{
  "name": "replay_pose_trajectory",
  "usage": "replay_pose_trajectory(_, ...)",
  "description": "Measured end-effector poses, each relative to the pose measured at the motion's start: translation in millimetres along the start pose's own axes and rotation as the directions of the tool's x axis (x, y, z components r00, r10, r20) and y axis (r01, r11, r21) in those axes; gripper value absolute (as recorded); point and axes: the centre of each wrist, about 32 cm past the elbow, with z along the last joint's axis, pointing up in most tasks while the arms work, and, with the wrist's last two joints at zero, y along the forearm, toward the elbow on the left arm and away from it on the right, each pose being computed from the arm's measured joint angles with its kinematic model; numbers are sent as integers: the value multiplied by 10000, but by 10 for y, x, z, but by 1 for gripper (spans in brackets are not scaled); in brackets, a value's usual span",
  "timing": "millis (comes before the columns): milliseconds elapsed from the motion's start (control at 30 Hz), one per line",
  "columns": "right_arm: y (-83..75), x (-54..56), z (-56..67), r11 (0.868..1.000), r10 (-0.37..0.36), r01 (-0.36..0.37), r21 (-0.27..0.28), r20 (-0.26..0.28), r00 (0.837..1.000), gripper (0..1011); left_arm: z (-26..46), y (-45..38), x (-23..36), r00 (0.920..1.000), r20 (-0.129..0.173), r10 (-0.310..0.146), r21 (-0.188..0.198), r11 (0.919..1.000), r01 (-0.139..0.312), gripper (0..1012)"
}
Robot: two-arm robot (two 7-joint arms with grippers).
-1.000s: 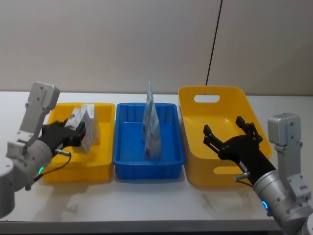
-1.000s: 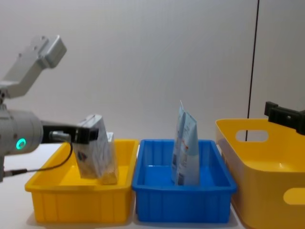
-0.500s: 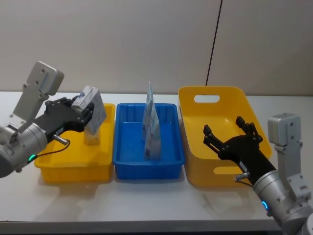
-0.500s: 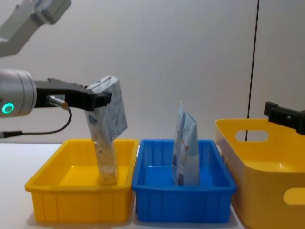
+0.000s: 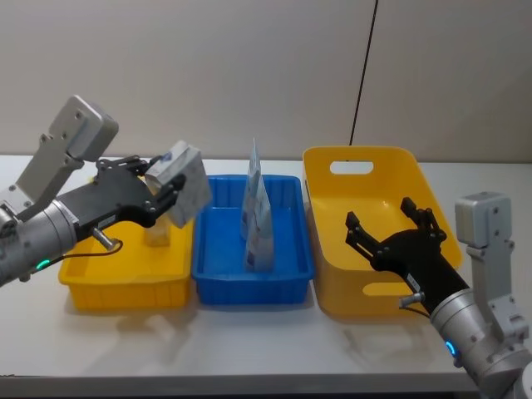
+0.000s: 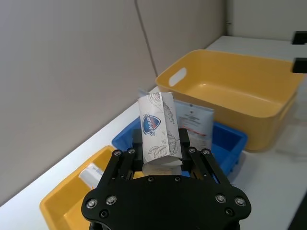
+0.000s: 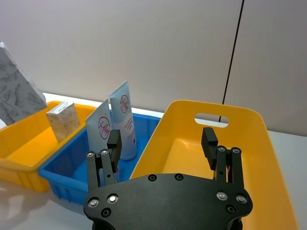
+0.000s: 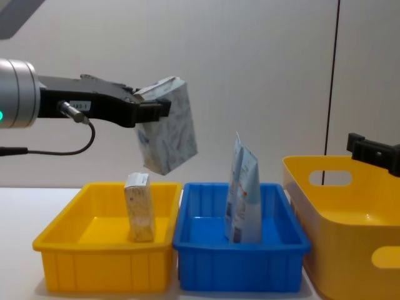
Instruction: Bimanual collaborative sorting of washing and personal care products
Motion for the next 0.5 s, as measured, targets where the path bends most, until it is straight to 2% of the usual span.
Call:
replay_pose_trajectory(133,0,0,0,10000,0,0,-1,0,10000,1002,31,26,18,9980,191,-599,-127,9981,601,379)
replay_pose_trajectory(233,0,0,0,10000,0,0,0,0,10000,1002,57,48,33,9920,368,-1211,-237,9923,1220,378)
replay_pose_trajectory(267,0,0,0,10000,1,-1,-1,0,10000,1002,57,48,33,9920,368,-1211,-237,9923,1220,378)
replay_pose_trajectory(367,0,0,0,10000,0,0,-1,0,10000,1002,76,62,47,9819,513,-1821,-304,9825,1838,378)
replay_pose_trajectory(467,0,0,0,10000,0,0,0,0,10000,1002,87,67,53,9745,584,-2168,-340,9751,2189,378)
replay_pose_trajectory(500,0,0,0,10000,1,-1,0,0,10000,1002,92,68,56,9679,626,-2435,-366,9686,2461,378)
